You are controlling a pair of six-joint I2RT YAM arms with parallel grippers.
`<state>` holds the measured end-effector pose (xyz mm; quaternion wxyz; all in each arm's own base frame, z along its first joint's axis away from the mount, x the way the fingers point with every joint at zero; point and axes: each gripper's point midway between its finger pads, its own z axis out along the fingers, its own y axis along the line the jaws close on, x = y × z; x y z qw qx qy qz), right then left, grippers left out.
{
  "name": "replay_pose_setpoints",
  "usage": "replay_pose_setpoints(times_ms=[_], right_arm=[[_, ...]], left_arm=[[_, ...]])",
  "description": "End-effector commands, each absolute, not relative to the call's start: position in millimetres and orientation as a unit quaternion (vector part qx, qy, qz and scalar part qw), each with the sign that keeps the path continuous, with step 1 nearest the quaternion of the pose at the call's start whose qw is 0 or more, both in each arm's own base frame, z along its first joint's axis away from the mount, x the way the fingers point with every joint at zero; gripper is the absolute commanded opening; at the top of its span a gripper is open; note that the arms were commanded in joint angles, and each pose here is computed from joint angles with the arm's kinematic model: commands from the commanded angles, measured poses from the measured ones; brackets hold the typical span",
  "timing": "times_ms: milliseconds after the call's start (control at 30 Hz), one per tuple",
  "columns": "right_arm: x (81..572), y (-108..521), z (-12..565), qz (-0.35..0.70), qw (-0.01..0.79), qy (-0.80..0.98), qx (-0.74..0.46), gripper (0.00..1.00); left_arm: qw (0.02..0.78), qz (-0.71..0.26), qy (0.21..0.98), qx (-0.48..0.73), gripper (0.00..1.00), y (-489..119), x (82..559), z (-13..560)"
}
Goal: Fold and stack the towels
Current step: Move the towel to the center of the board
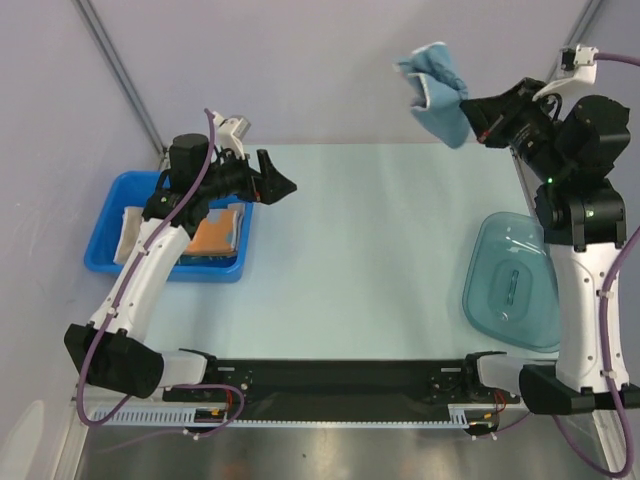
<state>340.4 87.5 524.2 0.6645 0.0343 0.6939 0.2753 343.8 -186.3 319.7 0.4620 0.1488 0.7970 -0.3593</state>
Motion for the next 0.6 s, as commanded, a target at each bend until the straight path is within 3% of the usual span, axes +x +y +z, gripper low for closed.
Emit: replay_pose_setpoints(times_ms=[0, 133, 167, 300, 400, 500, 533, 567], right_arm=[[341, 128, 499, 0.34, 0.617, 0.709, -0.009, 0.0], [335, 158, 388, 0.349, 0.541, 0.765, 0.005, 0.0], [335, 163, 320, 0.34, 0.496, 0.799, 0.015, 0.0], [303, 183, 180, 0.303, 0.392, 0.868, 0.027, 0.02], [265, 193, 114, 0.262, 0.324, 0.909, 0.029, 0.14], [243, 190, 100, 0.218, 0.3, 0.928, 0.037, 0.35], [241, 191, 104, 0.217, 0.3, 0.928, 0.035, 0.46], [243, 187, 109, 0.205, 0.309, 0.928, 0.041, 0.5]], left_arm=[[0.504, -0.359, 0.769, 0.161, 0.99, -185, 342, 350], [0.495, -0.315, 0.797, 0.139, 1.0, -170, 345, 322], [0.493, -0.307, 0.803, 0.135, 1.0, -167, 343, 317], [0.478, -0.276, 0.825, 0.121, 1.0, -155, 340, 284], [0.468, -0.244, 0.843, 0.106, 0.99, -144, 338, 262], [0.452, -0.229, 0.857, 0.097, 0.97, -140, 335, 243], [0.443, -0.225, 0.862, 0.095, 0.95, -140, 334, 237], [0.435, -0.225, 0.866, 0.1, 0.95, -145, 331, 232]])
